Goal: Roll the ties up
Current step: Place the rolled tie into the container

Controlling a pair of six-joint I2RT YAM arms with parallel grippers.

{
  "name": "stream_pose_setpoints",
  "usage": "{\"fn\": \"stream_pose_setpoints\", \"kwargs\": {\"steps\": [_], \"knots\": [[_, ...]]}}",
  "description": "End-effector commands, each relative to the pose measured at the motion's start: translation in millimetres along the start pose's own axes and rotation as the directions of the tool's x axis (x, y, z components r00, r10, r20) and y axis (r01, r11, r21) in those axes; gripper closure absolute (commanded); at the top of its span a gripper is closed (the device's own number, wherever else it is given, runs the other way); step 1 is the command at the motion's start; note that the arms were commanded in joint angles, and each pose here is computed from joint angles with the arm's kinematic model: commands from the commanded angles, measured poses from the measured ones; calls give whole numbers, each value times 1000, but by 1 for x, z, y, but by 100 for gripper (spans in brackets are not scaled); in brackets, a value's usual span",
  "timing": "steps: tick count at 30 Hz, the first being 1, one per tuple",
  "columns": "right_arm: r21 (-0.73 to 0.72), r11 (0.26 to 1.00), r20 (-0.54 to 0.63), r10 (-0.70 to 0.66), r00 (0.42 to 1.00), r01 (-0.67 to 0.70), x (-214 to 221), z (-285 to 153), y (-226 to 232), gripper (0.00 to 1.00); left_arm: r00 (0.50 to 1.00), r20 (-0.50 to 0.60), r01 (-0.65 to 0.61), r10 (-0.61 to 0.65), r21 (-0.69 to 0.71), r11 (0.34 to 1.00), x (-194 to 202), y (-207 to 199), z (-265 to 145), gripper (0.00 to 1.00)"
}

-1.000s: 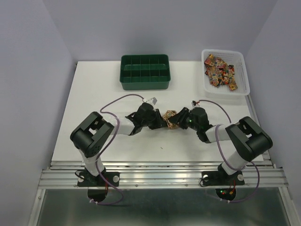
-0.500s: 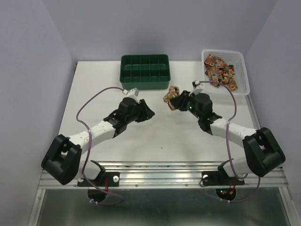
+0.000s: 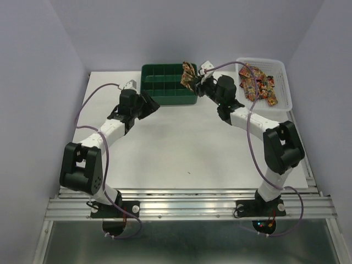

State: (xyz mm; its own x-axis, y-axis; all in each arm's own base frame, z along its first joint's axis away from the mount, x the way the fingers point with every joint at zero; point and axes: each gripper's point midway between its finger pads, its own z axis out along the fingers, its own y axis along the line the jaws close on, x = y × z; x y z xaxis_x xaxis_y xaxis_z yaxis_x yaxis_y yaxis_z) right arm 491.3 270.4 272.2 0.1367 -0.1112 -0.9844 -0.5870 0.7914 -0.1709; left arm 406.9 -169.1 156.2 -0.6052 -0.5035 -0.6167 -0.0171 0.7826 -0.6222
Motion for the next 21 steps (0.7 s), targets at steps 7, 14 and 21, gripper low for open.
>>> {"fn": "stream_pose_setpoints", "kwargs": {"steps": [7,14,21], "knots": [[5,956,18,-294,956,294,18,54,-54,99,1000,22,9,-9,2,1000,-59,-7,53,32],[-123,920,72,-366,928,372,33,65,-58,99,999,32,-10,11,-41,999,-62,8,61,32],[-238,873,59,-423,904,425,49,66,-50,99,1000,15,-5,5,-59,998,-57,20,67,32]]}}
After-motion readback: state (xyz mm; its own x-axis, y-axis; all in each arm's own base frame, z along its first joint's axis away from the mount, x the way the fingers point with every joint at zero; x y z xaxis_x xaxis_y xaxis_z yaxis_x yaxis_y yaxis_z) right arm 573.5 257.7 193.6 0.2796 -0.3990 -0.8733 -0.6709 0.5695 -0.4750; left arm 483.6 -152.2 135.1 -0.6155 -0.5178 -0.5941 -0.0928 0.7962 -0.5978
